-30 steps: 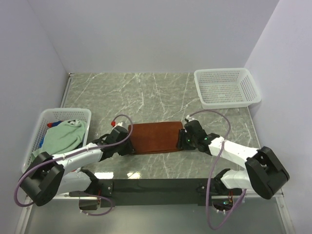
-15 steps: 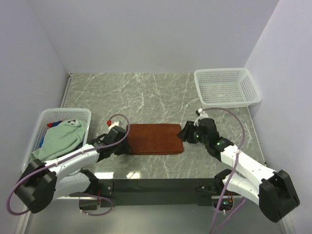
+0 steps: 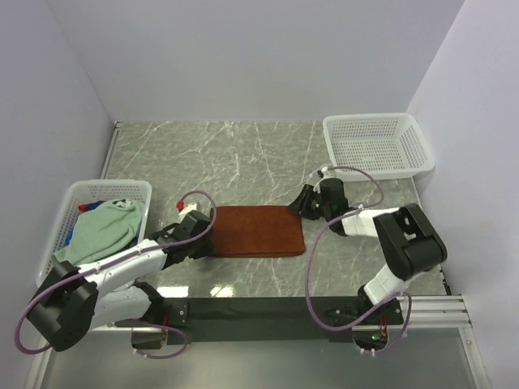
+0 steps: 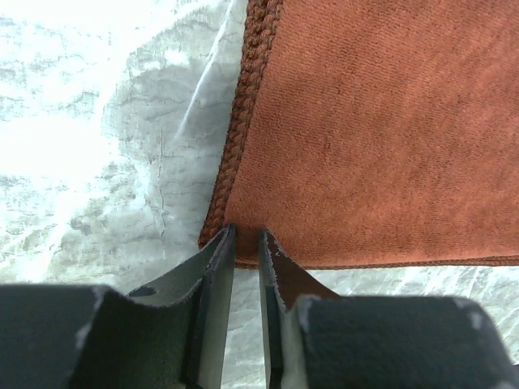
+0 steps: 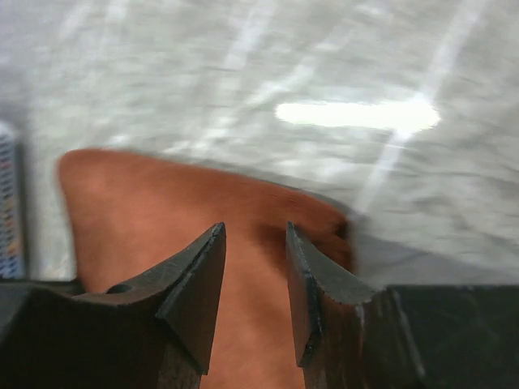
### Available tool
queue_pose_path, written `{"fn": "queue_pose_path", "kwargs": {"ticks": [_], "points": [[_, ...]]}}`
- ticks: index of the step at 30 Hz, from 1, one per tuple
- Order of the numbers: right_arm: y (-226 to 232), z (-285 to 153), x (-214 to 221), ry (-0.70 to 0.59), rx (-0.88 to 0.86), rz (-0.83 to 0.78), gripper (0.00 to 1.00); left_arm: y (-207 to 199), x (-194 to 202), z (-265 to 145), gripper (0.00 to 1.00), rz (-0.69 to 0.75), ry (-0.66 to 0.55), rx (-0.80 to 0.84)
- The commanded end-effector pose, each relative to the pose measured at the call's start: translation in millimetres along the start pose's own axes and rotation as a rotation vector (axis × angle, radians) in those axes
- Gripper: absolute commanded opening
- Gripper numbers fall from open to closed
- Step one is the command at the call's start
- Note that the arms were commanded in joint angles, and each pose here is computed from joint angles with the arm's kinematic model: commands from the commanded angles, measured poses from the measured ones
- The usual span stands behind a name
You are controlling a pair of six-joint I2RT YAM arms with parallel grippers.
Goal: Fold and stack the towels
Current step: Fold the towel, then neatly place the folded towel into the bin
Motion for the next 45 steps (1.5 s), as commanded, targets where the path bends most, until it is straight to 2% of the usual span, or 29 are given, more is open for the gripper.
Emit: {"fn": "queue_pose_path", "kwargs": {"ticks": [1, 4, 7, 9, 10, 11, 12, 13, 14, 15, 16, 18, 20, 27, 28, 29, 32, 38, 45], "points": [[-2.8, 9.1, -16.5, -0.066, -0.029, 0.026, 0.43, 8.7, -1.9, 0.5, 0.25, -0.011, -0.035, -0.026], [-12.4, 3.1, -14.4, -0.056, 0.018, 0.029, 0.43, 9.7, -4.9, -1.2, 0.25, -0.005, -0.048, -0.043], [-12.7, -11.5, -23.9, -0.065, 0.073, -0.008, 0.43, 5.7, -15.0, -5.1, 0.3, 0.032, -0.081, -0.073], [-3.5, -26.8, -40.9, -0.114, 0.091, -0.07, 0.45, -8.8, -27.5, -13.4, 0.41, 0.068, -0.109, -0.044], [-8.1, -34.7, -39.5, -0.099, 0.161, -0.074, 0.47, -15.5, -29.9, -17.4, 0.46, 0.091, -0.118, -0.027], [-0.8, -45.8, -51.8, -0.137, 0.175, -0.095, 0.48, -27.3, -38.7, -25.2, 0.57, 0.104, -0.143, -0.009], [-1.2, -52.8, -55.5, -0.141, 0.208, -0.121, 0.51, -34.8, -40.6, -30.2, 0.63, 0.14, -0.153, 0.009], [-5.8, -61.2, -50.1, -0.098, 0.269, -0.12, 0.62, -41.7, -43.2, -34.8, 0.68, 0.159, -0.162, 0.023], [-1.8, -72.5, -61.2, -0.139, 0.306, -0.13, 0.66, -54.4, -50.5, -41.8, 0.76, 0.168, -0.182, 0.044], [-3.5, -79.4, -62.6, -0.142, 0.345, -0.135, 0.71, -61.7, -52.5, -45.6, 0.8, 0.192, -0.188, 0.061], [-4.4, -86.4, -62.8, -0.142, 0.372, -0.133, 0.8, -71.2, -49.4, -49.7, 0.83, 0.223, -0.183, 0.091], [-6.0, -104.7, -61.5, -0.148, 0.435, -0.129, 0.88, -91.5, -48.8, -54.4, 0.89, 0.276, -0.171, 0.145], [-9.2, -115.8, -56.5, -0.139, 0.472, -0.117, 0.98, -114.4, -39.6, -61.1, 0.92, 0.339, -0.154, 0.212], [-21.6, -143.6, -39.7, -0.201, 0.529, -0.07, 1.0, -188.6, 31.3, -48.7, 0.92, 0.672, -0.058, 0.332], [-21.8, -143.7, -38.1, -0.213, 0.52, -0.063, 1.0, -203.7, 33.0, -52.4, 0.91, 0.701, -0.096, 0.337], [-23.8, -145.1, -34.1, -0.223, 0.514, -0.055, 1.0, -207.7, 46.2, -39.7, 0.87, 0.758, -0.088, 0.303], [-28.9, -144.4, -28.7, -0.233, 0.508, -0.034, 1.0, -223.6, 69.2, -36.0, 0.8, 0.888, -0.127, 0.283], [-34.6, -145.1, -22.8, -0.243, 0.509, -0.033, 0.99, -227.2, 107.8, -3.1, 0.69, 1.086, -0.094, 0.236], [-38.7, -144.6, -15.5, -0.24, 0.475, -0.013, 0.99, -225.5, 119.4, 22.3, 0.67, 1.169, -0.095, 0.192]]}}
Point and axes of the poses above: each gripper's point midway between its finger pads, its own z axis out along the fingers, its own y axis along the line the jaws close on, x = y × z, the point moved 8 cm from there along -z, back along the fingers, and after that the axes turned 6 degrees about -z, right-handed, at the moved point
